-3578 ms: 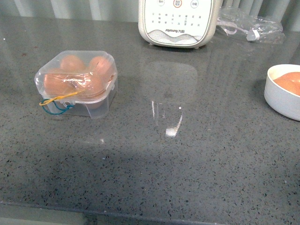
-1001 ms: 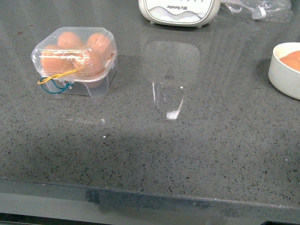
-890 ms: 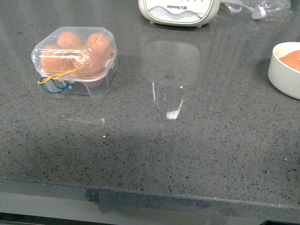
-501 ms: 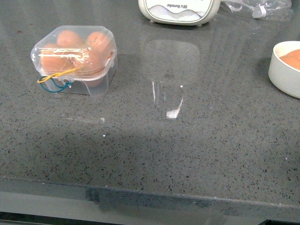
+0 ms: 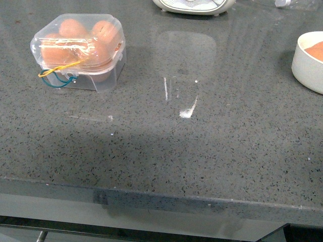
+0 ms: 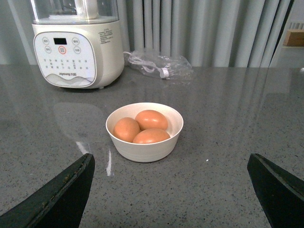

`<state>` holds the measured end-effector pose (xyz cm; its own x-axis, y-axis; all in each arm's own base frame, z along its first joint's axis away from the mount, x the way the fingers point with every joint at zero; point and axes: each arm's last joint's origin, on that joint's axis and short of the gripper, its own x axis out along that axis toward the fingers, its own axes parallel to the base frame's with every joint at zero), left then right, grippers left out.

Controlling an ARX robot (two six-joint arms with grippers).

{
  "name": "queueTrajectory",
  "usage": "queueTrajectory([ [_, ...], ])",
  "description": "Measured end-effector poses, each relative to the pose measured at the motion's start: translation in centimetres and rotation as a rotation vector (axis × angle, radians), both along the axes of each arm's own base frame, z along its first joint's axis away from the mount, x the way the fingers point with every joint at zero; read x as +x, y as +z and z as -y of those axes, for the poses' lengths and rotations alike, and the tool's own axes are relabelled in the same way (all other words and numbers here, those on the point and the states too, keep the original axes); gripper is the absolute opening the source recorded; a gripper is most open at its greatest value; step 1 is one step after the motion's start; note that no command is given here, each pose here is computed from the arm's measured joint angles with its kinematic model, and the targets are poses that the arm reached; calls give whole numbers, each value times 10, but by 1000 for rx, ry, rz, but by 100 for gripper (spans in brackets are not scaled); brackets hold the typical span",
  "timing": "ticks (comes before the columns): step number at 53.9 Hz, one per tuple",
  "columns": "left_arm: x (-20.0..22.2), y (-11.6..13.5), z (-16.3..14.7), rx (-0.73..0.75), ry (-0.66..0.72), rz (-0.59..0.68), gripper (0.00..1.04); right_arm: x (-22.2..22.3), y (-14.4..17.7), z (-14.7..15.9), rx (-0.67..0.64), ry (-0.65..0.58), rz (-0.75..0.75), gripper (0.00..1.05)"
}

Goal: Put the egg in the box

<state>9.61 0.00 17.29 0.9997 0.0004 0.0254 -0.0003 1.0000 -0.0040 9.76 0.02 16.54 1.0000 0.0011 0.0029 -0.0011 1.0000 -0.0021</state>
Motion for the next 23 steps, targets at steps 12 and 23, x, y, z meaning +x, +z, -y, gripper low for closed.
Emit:
queueTrajectory([
  [12,0,0,0,0,0,0,98,0,0,0,0,0,0,97],
  [23,0,0,0,0,0,0,98,0,0,0,0,0,0,97],
])
